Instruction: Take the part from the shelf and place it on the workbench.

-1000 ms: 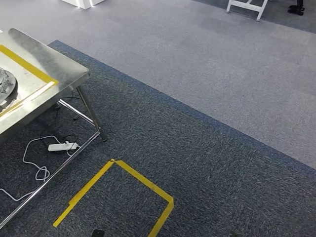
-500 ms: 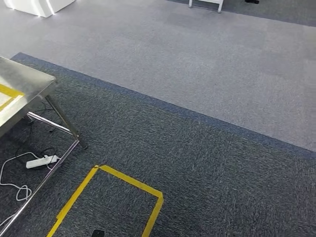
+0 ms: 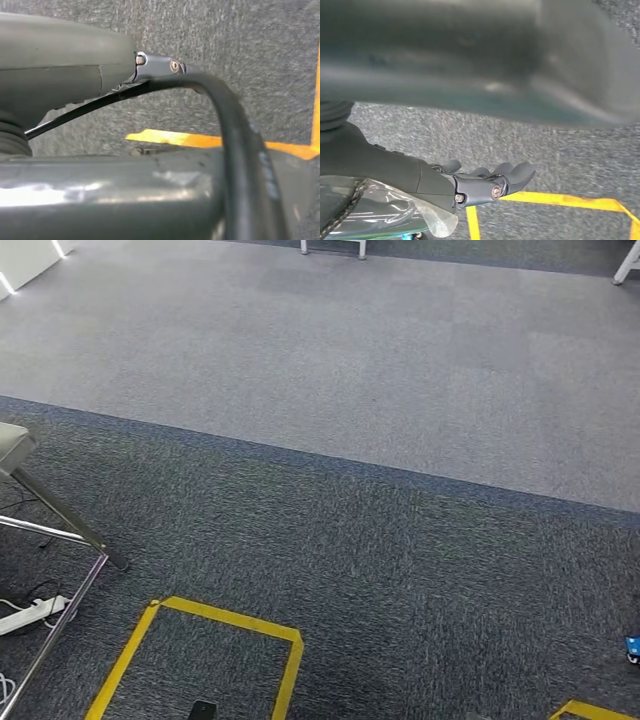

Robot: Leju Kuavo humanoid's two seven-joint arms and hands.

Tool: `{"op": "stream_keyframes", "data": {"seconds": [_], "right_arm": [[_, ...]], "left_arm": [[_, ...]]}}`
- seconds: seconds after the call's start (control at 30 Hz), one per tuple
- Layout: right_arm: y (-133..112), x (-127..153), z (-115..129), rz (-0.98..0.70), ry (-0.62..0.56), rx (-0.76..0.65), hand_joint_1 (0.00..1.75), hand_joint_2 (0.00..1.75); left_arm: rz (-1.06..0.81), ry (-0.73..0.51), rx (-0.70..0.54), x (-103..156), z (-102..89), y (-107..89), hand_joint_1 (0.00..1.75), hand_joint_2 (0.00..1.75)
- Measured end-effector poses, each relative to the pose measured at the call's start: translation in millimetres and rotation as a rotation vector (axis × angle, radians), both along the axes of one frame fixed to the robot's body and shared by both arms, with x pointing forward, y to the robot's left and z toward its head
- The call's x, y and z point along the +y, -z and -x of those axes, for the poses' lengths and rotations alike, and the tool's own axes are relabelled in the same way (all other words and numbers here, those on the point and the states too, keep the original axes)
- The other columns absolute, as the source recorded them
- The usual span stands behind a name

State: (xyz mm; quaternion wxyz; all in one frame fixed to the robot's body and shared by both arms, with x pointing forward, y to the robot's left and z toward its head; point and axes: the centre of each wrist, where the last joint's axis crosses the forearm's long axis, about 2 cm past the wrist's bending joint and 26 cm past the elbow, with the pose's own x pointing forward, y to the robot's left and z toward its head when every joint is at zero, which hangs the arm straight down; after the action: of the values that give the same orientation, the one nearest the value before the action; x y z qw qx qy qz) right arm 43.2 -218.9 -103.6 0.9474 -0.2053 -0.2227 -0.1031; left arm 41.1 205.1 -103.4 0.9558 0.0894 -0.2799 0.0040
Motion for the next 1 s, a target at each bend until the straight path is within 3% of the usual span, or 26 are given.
{"op": "stream_keyframes", "data": {"seconds": [0.27,0.43,0.6,1.0], "right_arm": [[-0.6,0.4,-5.5,-0.008,-0.106,0.000,0.00,0.00],[-4.1,7.0,-24.7,-0.008,-0.304,-0.011,0.00,0.00],[-7.1,13.1,-35.8,0.004,-0.377,-0.020,0.00,0.00],[-8.2,16.8,-37.7,0.008,-0.397,-0.033,0.00,0.00]], "left_arm": [[0.038,-0.097,-0.018,-2.9,-15.7,-2.4,0.00,0.00],[0.070,-0.260,-0.008,22.7,-61.3,-6.9,0.00,0.00],[0.046,-0.322,-0.039,40.7,-94.6,-14.0,0.00,0.00],[0.002,-0.365,-0.049,48.5,-98.0,-14.7,0.00,0.00]]}}
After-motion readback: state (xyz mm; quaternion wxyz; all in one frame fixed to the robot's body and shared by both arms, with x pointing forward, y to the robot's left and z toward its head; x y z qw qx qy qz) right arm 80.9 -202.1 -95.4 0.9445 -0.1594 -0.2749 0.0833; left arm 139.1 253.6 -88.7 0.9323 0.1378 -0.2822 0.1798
